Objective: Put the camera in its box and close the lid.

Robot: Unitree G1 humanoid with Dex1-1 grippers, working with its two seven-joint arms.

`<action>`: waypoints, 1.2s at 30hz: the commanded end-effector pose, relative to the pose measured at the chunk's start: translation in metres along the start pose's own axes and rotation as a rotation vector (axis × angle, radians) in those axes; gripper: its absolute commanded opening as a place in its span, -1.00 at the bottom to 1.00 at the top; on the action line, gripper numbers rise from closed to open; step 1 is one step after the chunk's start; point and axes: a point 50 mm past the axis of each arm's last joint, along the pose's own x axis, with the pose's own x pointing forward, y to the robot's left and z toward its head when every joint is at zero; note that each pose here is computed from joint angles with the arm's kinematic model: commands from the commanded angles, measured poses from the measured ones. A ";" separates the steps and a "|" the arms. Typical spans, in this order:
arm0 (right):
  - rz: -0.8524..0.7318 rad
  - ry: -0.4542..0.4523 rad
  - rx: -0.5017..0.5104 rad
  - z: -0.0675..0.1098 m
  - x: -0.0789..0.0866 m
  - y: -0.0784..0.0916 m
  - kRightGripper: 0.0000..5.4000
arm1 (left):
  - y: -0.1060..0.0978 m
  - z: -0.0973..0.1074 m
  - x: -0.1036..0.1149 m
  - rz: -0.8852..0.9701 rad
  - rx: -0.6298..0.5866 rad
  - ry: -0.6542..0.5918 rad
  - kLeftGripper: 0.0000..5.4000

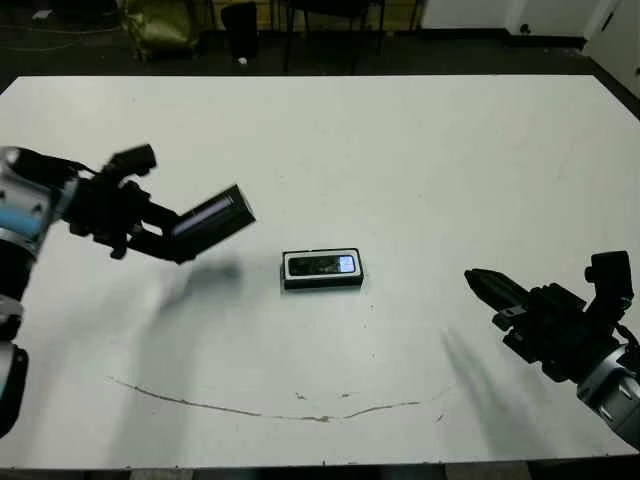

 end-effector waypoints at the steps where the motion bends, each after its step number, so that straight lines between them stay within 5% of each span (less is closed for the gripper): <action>1: -0.004 0.016 0.022 -0.007 0.000 -0.002 -1.00 | 0.001 0.011 -0.011 0.036 0.065 0.022 -0.18; 18: 0.040 0.014 0.028 -0.006 0.006 0.008 -1.00 | -0.013 0.053 0.035 -0.074 0.160 0.128 -0.18; 36: 0.028 0.008 0.034 -0.008 0.004 0.007 -1.00 | -0.028 0.056 0.072 -0.104 0.097 0.049 -0.18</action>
